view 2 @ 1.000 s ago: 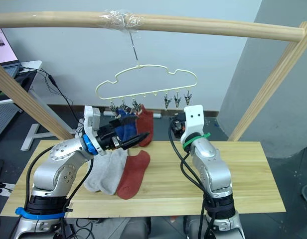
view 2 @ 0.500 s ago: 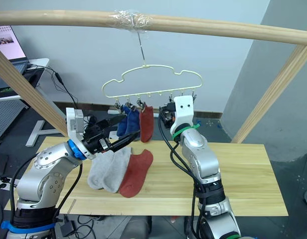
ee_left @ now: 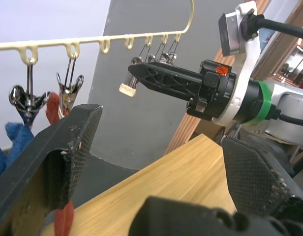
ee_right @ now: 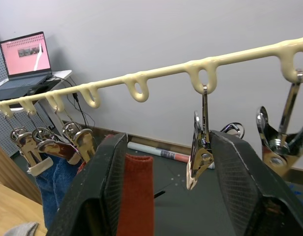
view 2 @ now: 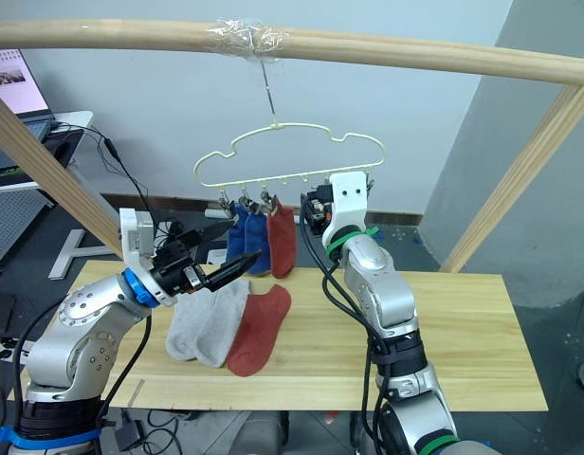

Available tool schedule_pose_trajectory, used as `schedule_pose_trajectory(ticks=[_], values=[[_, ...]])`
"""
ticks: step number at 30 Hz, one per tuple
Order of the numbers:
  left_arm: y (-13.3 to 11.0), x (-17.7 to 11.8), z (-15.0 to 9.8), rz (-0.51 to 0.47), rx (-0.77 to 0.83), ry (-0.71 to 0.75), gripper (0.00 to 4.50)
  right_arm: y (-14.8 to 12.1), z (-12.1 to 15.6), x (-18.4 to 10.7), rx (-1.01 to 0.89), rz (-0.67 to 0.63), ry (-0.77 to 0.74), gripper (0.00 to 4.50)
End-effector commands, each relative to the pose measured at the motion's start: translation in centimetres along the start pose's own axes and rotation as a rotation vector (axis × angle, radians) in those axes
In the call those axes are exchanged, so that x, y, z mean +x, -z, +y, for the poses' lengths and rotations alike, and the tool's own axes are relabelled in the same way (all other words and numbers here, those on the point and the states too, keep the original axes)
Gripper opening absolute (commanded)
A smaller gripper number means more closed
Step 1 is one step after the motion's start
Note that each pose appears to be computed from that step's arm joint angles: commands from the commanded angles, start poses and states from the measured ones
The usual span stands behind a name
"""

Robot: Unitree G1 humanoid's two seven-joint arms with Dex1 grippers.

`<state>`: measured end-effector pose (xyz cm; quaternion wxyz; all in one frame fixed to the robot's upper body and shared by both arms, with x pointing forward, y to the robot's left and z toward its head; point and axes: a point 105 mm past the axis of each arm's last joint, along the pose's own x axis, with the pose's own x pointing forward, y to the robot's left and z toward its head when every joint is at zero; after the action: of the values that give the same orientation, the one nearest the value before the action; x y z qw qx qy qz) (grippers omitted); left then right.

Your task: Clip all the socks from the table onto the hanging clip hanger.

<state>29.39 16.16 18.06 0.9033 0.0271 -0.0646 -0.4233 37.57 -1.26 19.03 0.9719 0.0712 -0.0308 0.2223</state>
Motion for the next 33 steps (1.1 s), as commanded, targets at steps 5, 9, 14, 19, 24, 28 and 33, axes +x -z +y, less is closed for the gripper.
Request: schedule_pose_trajectory(ticks=[5,9,14,19,24,28,33], values=[[-1.2,-0.6,0.3,-0.029,0.042,0.011,4.50,-1.8,1.8,-0.7,0.051,-0.065,-0.057,2.72],[-0.9,-0.7,0.2,-0.026,0.035,0.008,4.50,-1.6,2.0,-1.8,0.029,-0.076,-0.070,2.72],[-0.8,-0.5,-0.3,-0.033,0.032,0.010,4.50,-0.6,2.3,-2.5,0.035,-0.046,-0.081,2.72],[-1.0,-0.3,-0.5,-0.036,0.037,0.013,4.50,-0.1,1.3,-2.0,0.067,-0.022,-0.031,2.72],[-1.2,0.0,-0.9,-0.042,0.037,0.013,4.50,-1.0,-0.1,-0.9,0.076,-0.042,0.028,2.72],[-1.3,-0.1,-0.9,-0.040,0.038,0.014,4.50,-1.4,-0.5,-0.3,0.072,-0.050,0.041,2.72],[-1.5,0.1,-1.0,-0.043,0.041,0.010,4.50,-2.2,0.1,0.1,0.083,-0.072,0.015,2.72]])
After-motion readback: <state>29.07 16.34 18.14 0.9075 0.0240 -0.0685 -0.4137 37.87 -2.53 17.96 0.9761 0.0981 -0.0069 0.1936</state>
